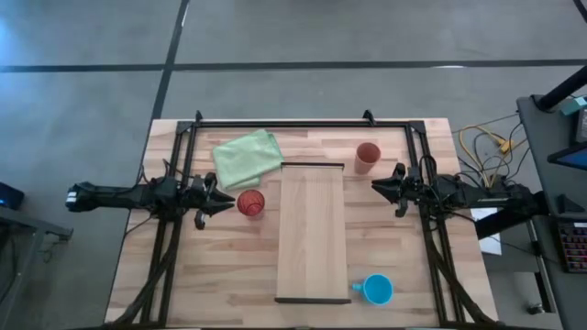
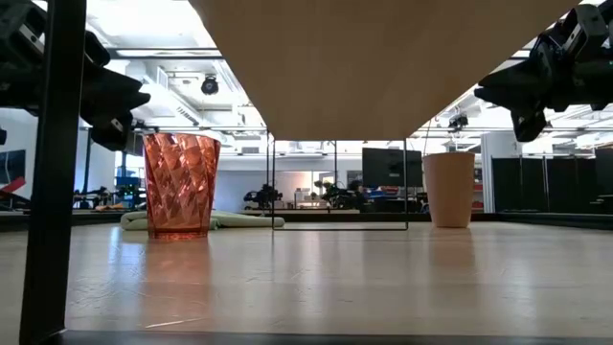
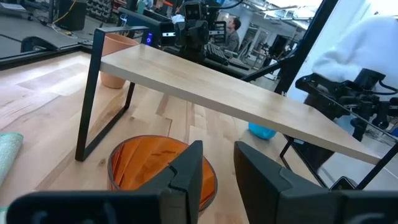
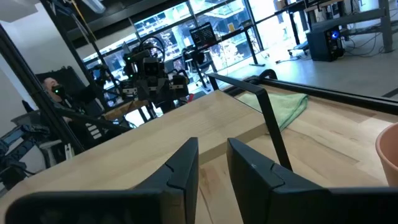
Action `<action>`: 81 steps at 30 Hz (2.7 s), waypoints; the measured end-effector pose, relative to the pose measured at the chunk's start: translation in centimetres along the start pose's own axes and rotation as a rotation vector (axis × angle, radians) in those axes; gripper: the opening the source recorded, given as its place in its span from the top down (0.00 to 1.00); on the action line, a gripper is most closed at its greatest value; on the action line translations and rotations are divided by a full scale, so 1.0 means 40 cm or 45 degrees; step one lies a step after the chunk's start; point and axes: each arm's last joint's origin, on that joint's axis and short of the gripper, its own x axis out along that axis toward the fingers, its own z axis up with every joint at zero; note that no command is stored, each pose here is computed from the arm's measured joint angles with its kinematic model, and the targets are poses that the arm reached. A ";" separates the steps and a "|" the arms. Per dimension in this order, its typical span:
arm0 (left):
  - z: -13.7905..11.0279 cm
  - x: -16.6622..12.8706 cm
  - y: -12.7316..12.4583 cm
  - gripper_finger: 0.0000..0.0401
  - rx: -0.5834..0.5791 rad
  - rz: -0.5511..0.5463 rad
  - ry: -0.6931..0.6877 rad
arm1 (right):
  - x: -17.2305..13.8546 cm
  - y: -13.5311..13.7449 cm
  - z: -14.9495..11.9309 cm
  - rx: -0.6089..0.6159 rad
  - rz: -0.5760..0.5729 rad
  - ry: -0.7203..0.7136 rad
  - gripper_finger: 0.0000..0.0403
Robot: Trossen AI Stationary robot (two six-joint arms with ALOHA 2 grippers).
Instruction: Stack small to large cups/mugs on shelf
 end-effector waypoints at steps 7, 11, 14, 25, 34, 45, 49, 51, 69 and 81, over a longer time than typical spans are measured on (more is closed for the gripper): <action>0.000 0.000 0.000 0.81 0.000 0.000 0.000 | 0.000 0.000 0.000 0.000 0.000 0.000 0.80; 0.000 0.000 0.000 0.81 0.000 0.000 0.001 | 0.000 0.000 0.000 0.000 0.000 0.000 0.80; 0.000 0.000 0.000 0.81 0.000 0.000 0.000 | 0.000 0.000 0.002 -0.002 -0.003 -0.010 0.80; 0.000 0.000 0.000 0.81 0.000 0.001 0.000 | -0.001 0.012 0.000 0.080 0.196 0.058 0.80; 0.005 0.000 0.005 0.81 0.365 0.094 -0.038 | -0.005 0.030 0.033 0.258 0.354 -0.068 0.80; 0.015 -0.001 0.001 0.81 0.367 0.084 -0.092 | -0.016 0.039 0.101 0.246 0.232 -0.414 0.80; 0.042 -0.004 -0.009 0.81 0.358 0.051 -0.238 | -0.006 0.059 0.145 0.233 0.204 -0.368 0.80; 0.060 -0.009 -0.016 0.81 0.323 0.032 -0.295 | 0.004 0.077 0.183 0.220 0.181 -0.315 0.80; 0.409 -0.013 -0.143 0.81 0.495 0.130 -0.250 | 0.180 0.246 0.489 -0.076 -0.107 0.350 0.80; 0.603 0.004 -0.216 0.81 -0.004 -0.013 -0.487 | 0.283 0.323 0.609 -0.208 -0.050 0.368 0.80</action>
